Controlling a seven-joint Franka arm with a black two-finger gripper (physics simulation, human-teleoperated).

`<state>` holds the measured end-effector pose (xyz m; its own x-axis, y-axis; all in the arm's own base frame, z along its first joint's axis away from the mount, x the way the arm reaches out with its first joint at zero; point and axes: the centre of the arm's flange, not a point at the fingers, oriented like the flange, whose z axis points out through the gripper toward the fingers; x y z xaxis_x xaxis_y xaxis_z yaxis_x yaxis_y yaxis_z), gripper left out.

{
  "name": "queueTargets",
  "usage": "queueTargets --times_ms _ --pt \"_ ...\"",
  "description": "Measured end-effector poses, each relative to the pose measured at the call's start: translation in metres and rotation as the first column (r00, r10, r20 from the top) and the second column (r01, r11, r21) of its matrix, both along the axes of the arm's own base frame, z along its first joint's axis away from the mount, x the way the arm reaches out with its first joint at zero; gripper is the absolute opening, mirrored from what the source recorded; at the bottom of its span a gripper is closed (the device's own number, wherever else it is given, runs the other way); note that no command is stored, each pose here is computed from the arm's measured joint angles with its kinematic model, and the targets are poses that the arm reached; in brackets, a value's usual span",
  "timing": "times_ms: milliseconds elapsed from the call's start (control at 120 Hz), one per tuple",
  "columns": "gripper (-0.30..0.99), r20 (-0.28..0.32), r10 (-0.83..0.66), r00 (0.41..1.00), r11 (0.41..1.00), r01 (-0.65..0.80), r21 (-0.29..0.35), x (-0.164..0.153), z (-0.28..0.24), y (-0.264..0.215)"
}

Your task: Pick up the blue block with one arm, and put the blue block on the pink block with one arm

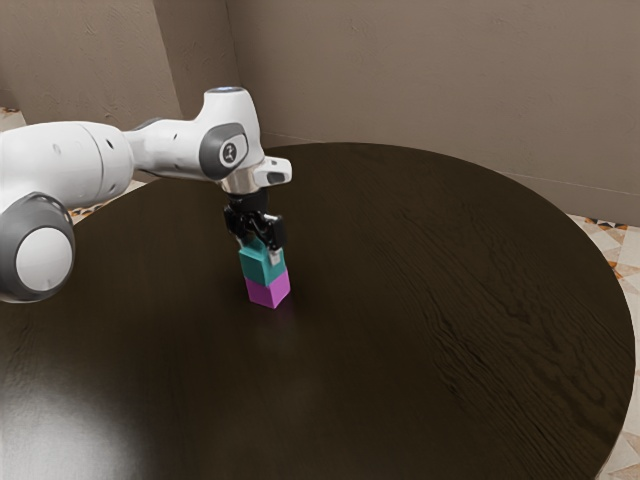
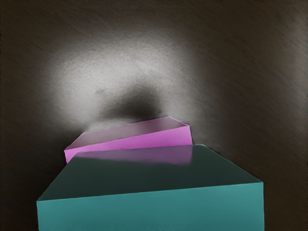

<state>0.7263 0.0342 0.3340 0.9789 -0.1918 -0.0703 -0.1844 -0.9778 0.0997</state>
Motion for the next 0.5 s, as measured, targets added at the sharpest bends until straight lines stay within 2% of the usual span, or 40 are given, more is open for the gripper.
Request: queueTargets --times_ms 192,500 --pt "0.65 0.029 -0.003 1.0 1.0 0.003 0.004 0.0 0.025 0.001" --pt "0.68 0.134 -0.012 0.991 0.999 0.006 0.046 -0.018 0.133 0.002"
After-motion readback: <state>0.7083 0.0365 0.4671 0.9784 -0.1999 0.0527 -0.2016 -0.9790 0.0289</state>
